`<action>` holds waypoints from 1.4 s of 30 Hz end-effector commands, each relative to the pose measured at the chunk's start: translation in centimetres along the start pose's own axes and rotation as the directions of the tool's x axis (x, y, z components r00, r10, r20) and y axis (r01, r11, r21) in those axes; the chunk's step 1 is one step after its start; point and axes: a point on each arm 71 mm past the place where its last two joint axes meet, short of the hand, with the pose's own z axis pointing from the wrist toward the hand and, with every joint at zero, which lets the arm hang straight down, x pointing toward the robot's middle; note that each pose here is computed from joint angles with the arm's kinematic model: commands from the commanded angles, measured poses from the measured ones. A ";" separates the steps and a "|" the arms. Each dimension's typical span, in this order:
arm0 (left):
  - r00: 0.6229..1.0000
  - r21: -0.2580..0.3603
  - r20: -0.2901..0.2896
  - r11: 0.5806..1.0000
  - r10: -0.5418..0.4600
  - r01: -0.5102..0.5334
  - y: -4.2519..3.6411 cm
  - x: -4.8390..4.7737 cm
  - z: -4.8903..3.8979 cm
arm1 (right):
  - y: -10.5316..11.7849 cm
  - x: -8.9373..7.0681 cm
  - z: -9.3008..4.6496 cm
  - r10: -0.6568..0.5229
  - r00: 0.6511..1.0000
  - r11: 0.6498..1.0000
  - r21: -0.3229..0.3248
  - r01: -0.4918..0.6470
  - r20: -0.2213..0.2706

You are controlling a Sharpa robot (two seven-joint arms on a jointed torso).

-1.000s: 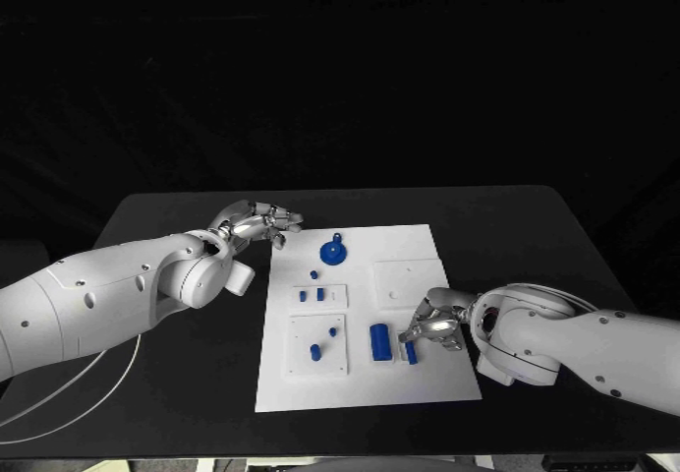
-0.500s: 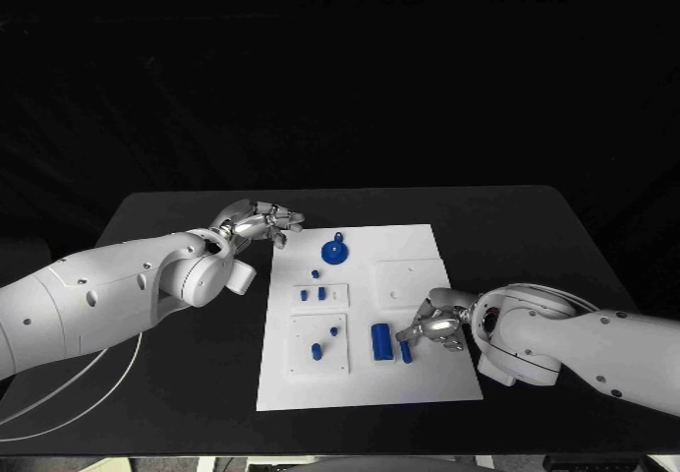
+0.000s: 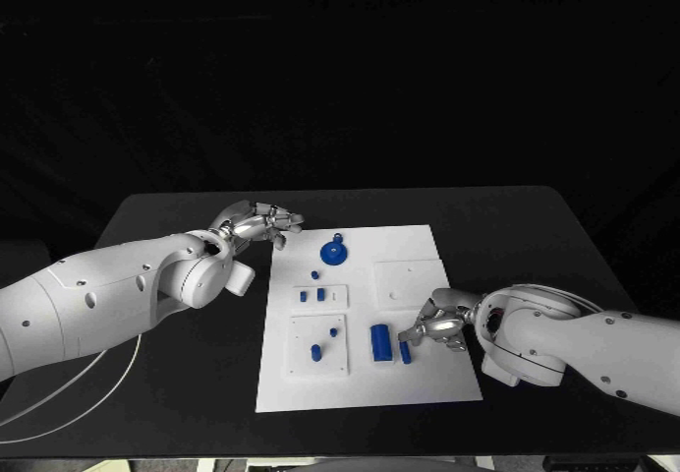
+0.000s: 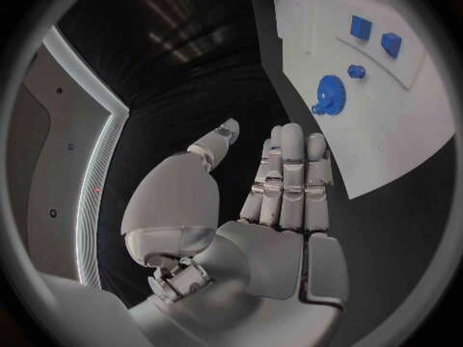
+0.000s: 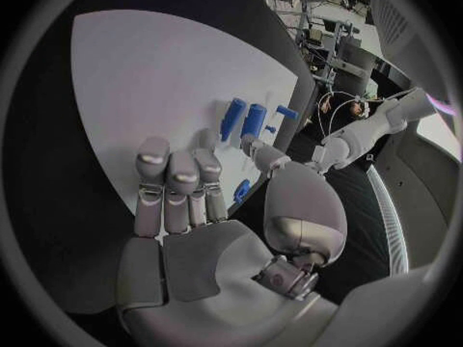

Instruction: Assemble the parts on the task board

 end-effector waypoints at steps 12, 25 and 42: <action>1.000 0.007 -0.016 1.000 0.001 -0.001 -0.12 0.15 -0.01 | -0.4 1.0 -0.7 -0.012 0.985 0.997 -0.076 -0.001 -0.170; 1.000 0.008 -0.017 1.000 0.001 -0.001 -0.14 0.22 0.00 | -0.2 1.3 -0.8 -0.053 0.981 0.995 -0.088 0.037 -0.187; 1.000 0.006 -0.017 1.000 0.001 -0.001 -0.11 0.15 -0.05 | -0.2 1.1 -0.3 -0.057 0.986 0.997 -0.069 0.047 -0.159</action>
